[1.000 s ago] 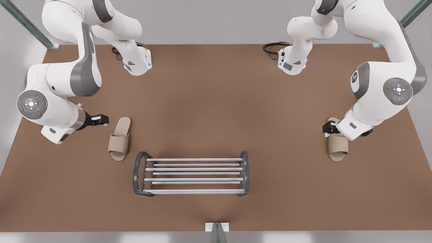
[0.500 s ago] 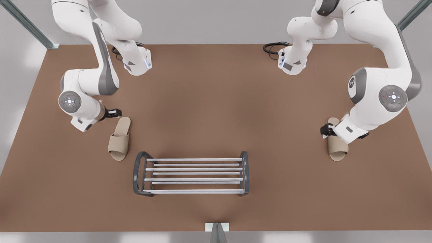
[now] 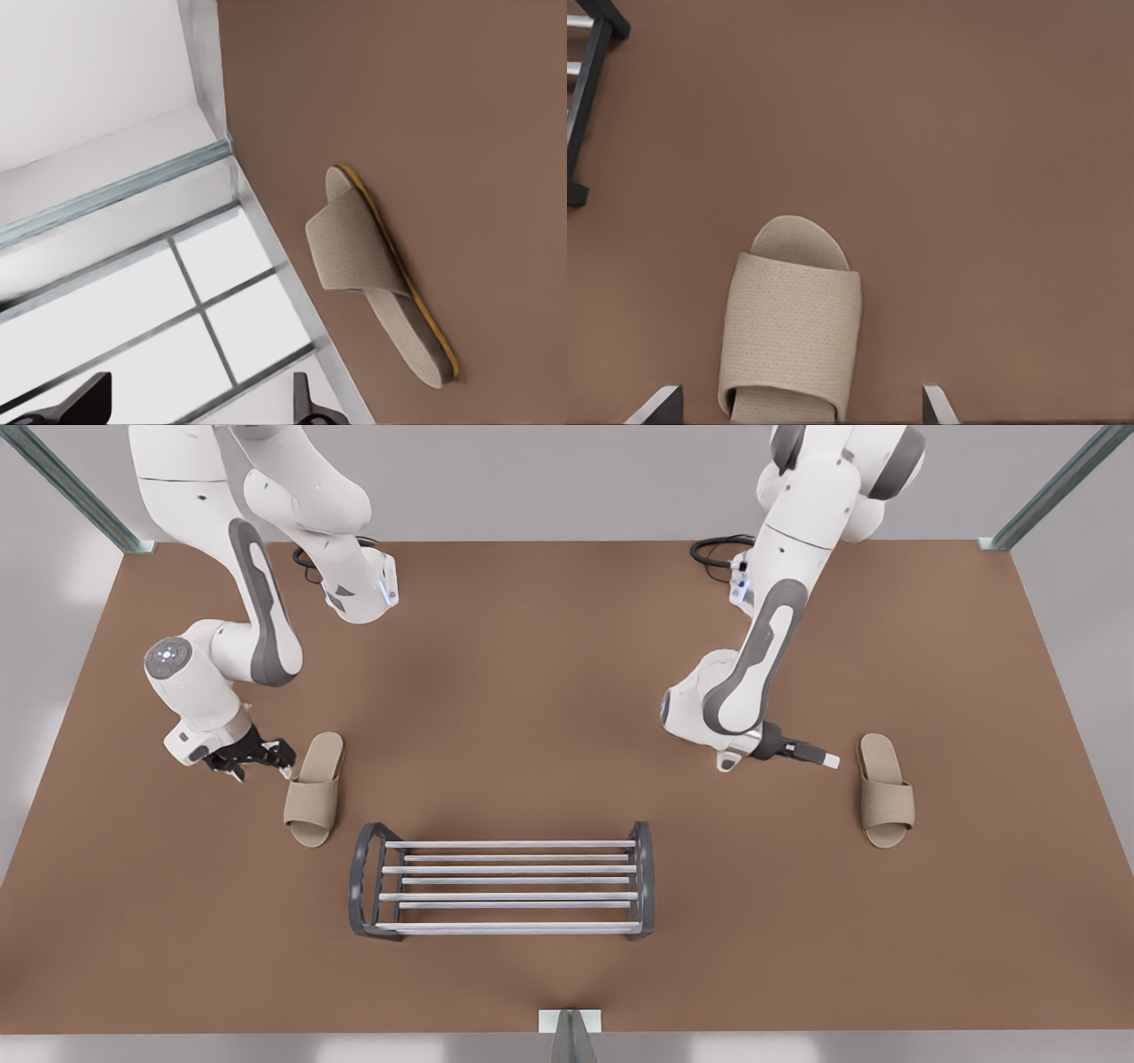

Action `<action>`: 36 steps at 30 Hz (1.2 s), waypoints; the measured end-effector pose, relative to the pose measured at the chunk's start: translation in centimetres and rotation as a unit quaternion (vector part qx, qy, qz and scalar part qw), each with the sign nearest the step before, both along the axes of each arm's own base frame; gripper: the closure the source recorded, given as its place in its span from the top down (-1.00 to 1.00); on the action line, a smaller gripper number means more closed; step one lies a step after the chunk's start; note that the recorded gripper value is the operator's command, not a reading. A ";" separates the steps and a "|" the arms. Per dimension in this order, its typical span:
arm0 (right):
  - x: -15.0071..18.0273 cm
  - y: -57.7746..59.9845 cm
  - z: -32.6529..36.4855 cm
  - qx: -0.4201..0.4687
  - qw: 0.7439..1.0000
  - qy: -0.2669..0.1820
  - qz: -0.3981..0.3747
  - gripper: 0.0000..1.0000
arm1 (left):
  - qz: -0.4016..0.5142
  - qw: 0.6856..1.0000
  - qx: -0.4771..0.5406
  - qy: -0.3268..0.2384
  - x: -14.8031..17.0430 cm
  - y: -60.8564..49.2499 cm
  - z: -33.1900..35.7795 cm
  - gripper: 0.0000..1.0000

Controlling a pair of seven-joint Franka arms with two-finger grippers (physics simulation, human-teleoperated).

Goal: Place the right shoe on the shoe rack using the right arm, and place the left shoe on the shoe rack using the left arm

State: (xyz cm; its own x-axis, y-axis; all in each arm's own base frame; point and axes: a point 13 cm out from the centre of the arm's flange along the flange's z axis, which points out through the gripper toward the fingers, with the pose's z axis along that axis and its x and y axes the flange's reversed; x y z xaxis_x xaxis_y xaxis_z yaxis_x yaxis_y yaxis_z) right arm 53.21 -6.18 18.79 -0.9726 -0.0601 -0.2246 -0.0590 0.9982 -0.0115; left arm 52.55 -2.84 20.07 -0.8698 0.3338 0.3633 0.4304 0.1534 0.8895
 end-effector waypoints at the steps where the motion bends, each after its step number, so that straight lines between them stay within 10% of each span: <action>1: -0.7 -0.7 -0.9 0.002 1.000 0.001 -0.006 1.00 | -0.004 0.998 -0.047 -0.033 1.0 1.6 -1.5 1.00; 6: -1.8 -6.5 -5.9 0.013 0.999 0.015 -0.028 1.00 | -0.025 0.926 -0.282 -0.249 6.6 0.9 -3.6 1.00; 20: -1.5 -4.4 -4.2 0.049 0.994 -0.005 0.093 1.00 | 0.213 0.717 -0.382 -0.543 -1.3 12.1 -11.2 1.00; 36: -3.6 0.9 -6.0 0.062 0.989 0.014 0.137 1.00 | 0.165 0.668 -0.443 -0.575 -1.1 15.3 -14.1 1.00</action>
State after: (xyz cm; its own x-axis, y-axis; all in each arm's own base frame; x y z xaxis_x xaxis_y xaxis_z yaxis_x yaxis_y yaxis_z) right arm 49.59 -5.24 12.84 -0.9299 -0.2949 -0.2200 -0.3250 0.9386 0.1156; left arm 51.40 12.46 5.96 -0.4839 -0.3044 -0.8205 -0.6465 0.7563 0.1007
